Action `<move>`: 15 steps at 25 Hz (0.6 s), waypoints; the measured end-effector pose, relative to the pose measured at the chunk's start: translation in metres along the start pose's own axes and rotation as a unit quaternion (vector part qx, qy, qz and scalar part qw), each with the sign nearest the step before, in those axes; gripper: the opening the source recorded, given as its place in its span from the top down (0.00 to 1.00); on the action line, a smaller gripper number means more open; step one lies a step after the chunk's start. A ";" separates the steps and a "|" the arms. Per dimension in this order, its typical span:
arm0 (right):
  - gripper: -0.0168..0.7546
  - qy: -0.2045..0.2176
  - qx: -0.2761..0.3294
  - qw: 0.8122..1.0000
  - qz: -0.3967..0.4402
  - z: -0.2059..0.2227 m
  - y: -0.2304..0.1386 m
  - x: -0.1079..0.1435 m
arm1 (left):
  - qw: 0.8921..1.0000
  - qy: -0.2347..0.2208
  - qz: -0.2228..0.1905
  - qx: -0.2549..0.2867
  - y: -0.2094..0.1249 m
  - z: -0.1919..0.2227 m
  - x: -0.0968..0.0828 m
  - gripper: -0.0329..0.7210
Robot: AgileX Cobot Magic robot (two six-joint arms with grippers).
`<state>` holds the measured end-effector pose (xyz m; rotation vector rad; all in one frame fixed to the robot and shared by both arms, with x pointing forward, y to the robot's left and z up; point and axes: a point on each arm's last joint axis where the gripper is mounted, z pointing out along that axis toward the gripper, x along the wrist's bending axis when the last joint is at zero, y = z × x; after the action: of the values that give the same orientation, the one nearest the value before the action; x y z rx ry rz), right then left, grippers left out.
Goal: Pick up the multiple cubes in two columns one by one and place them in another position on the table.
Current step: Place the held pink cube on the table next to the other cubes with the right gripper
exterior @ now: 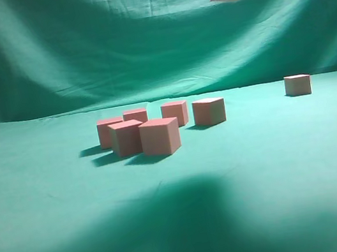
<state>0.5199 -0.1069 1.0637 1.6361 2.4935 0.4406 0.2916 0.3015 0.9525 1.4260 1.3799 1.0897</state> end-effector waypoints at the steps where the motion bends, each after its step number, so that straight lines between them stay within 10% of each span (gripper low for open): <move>1: 0.65 0.002 0.004 1.000 -0.004 0.003 -0.006 0.006 | 1.000 0.000 0.000 0.000 0.000 0.000 0.000 0.96; 15: 0.65 0.035 -0.021 0.999 0.017 0.060 -0.056 0.044 | 1.000 0.000 0.000 0.000 0.000 0.000 0.000 0.96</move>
<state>0.4688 -0.0775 0.9916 1.6773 2.4910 0.5586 0.2916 0.3015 0.9525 1.4260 1.3799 1.0897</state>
